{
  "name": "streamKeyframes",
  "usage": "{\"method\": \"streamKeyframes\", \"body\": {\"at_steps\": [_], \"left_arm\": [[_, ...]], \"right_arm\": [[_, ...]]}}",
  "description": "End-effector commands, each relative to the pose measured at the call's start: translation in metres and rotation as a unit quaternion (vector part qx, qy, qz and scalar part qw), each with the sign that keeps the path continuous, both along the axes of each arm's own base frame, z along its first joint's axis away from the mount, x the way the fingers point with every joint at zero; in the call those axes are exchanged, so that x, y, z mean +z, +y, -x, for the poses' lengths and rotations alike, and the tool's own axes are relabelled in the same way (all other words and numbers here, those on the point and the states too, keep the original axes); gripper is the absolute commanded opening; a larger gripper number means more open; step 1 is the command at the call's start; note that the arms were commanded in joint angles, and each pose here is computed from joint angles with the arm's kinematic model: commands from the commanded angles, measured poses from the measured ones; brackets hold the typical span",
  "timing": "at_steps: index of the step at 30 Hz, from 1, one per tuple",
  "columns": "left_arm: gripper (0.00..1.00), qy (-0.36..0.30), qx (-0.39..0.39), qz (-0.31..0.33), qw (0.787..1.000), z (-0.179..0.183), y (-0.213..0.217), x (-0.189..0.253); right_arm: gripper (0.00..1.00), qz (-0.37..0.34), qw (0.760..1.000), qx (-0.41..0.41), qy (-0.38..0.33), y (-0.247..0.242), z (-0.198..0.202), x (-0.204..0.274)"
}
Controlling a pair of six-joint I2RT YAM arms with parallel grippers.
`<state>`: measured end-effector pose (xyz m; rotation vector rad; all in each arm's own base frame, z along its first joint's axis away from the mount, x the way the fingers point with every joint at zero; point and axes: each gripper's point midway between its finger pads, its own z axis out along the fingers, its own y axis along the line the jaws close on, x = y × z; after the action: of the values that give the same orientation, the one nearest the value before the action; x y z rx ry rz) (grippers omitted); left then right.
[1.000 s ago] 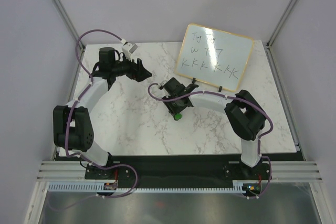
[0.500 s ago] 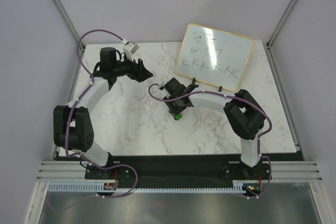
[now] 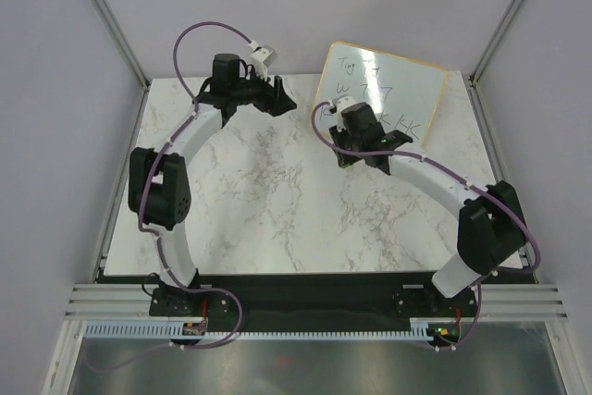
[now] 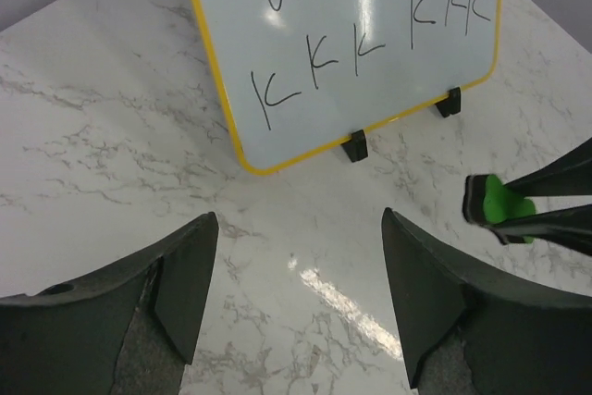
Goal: Erase the whiteboard
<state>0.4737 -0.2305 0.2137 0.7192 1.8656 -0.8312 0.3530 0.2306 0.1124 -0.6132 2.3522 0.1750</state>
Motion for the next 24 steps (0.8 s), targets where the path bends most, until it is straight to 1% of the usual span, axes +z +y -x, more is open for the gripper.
{"method": "streamKeyframes", "body": {"at_steps": [1, 2, 3, 4, 5, 6, 8, 9, 10, 11, 13, 14, 17, 22, 24], "left_arm": [[0.79, 0.037, 0.017, 0.021, 0.999, -0.032, -0.028, -0.006], [0.80, 0.045, 0.013, 0.027, 0.999, -0.039, -0.037, -0.011], [0.81, 0.028, 0.007, 0.040, 0.999, -0.050, -0.045, 0.006], [0.81, 0.056, 0.005, 0.044, 0.997, -0.059, -0.053, -0.018], [0.82, 0.057, -0.006, 0.052, 0.997, -0.064, -0.059, -0.018], [0.84, 0.036, -0.014, 0.063, 0.997, -0.073, -0.065, 0.001], [0.85, 0.043, -0.025, 0.065, 0.997, -0.085, -0.072, -0.018], [0.86, 0.026, -0.029, 0.069, 0.997, -0.091, -0.074, -0.009], [0.87, 0.022, -0.035, 0.068, 0.997, -0.093, -0.078, -0.012], [0.88, 0.025, -0.041, 0.068, 0.996, -0.097, -0.079, -0.024], [0.90, 0.017, -0.046, 0.070, 0.996, -0.102, -0.083, -0.026], [0.90, 0.021, -0.051, 0.071, 0.996, -0.103, -0.087, -0.037], [0.91, 0.037, -0.051, 0.082, 0.995, -0.106, -0.092, -0.049], [0.87, 0.074, -0.064, 0.110, 0.989, -0.107, -0.107, -0.069], [0.84, 0.075, -0.073, 0.114, 0.988, -0.106, -0.110, -0.071]], "right_arm": [[0.00, -0.025, 0.992, -0.072, -0.102, -0.047, -0.043, 0.061], [0.00, -0.020, 0.987, -0.094, -0.126, -0.061, -0.048, 0.074], [0.00, -0.021, 0.983, -0.109, -0.147, -0.072, -0.056, 0.083], [0.00, -0.026, 0.980, -0.113, -0.164, -0.078, -0.059, 0.094], [0.00, -0.039, 0.977, -0.113, -0.175, -0.079, -0.062, 0.100], [0.00, -0.044, 0.976, -0.119, -0.179, -0.087, -0.066, 0.104], [0.00, -0.051, 0.974, -0.112, -0.188, -0.094, -0.071, 0.110], [0.00, -0.055, 0.973, -0.116, -0.191, -0.101, -0.074, 0.111], [0.00, -0.054, 0.972, -0.121, -0.192, -0.106, -0.076, 0.110], [0.00, -0.052, 0.971, -0.126, -0.197, -0.110, -0.079, 0.110], [0.00, -0.045, 0.969, -0.145, -0.198, -0.124, -0.084, 0.108], [0.00, -0.045, 0.967, -0.151, -0.202, -0.128, -0.087, 0.109], [0.00, -0.045, 0.962, -0.162, -0.214, -0.134, -0.093, 0.113], [0.00, -0.042, 0.961, -0.157, -0.224, -0.134, -0.096, 0.117], [0.00, -0.041, 0.960, -0.153, -0.229, -0.133, -0.098, 0.119]]}}
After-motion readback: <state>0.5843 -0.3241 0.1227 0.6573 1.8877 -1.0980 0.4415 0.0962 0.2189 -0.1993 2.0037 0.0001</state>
